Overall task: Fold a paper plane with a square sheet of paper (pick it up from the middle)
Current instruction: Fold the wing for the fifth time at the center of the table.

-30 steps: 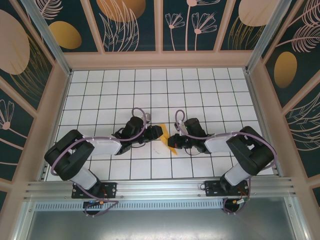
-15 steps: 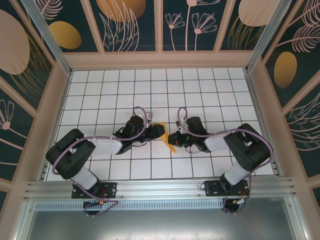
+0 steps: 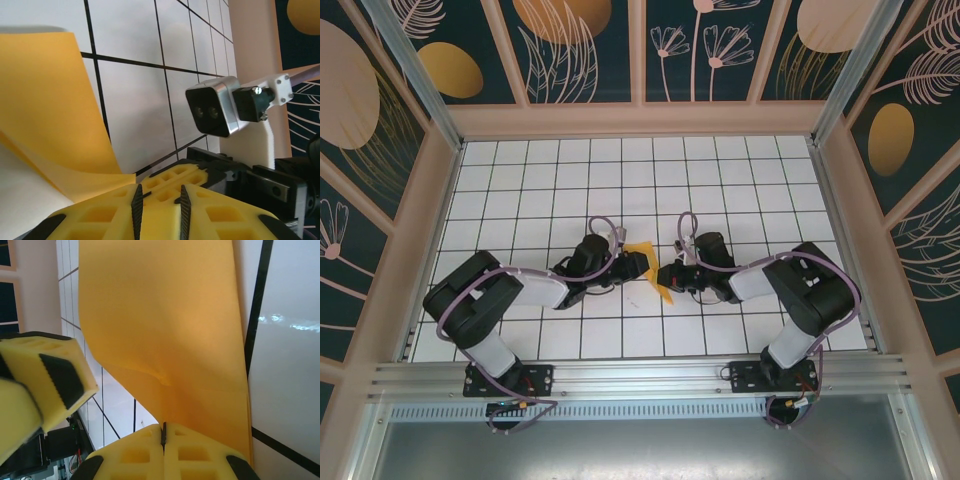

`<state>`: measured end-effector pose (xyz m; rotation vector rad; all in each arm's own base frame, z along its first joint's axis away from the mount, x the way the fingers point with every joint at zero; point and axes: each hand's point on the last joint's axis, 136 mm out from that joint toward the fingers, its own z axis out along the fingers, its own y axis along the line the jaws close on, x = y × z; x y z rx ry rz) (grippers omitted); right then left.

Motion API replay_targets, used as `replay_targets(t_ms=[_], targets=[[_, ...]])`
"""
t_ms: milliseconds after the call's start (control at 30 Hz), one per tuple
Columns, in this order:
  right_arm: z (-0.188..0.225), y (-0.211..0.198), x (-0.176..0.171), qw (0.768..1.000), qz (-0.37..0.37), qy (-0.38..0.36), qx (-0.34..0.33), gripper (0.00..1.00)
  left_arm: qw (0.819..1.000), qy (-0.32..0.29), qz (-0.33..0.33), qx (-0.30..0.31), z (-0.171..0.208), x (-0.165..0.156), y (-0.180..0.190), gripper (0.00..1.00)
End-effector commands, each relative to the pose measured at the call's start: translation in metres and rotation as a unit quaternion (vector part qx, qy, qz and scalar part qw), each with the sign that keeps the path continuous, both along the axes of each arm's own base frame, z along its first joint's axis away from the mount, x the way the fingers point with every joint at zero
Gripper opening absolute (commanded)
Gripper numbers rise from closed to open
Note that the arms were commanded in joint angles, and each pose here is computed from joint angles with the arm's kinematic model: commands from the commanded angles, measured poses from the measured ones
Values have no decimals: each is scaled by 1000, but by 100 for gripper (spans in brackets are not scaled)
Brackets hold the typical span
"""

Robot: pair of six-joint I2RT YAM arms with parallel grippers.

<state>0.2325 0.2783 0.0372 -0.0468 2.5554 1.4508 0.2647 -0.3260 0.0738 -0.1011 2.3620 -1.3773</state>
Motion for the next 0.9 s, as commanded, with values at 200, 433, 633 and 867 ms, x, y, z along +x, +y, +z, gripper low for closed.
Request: replay_targets(t_ms=[200,433,633,867], targets=[[12,2,4,1000,8,-18,13,0,999,-24,20,25,-15,13,0,30],[17,-4,4,999,13,-46,-16,11,998,-33,35,39,-18,22,2,29],[18,-9,4,997,14,-60,-39,24,998,-29,32,46,-23,27,-4,28],[12,-22,8,991,1,-89,-104,36,998,-24,32,57,-28,28,-3,28]])
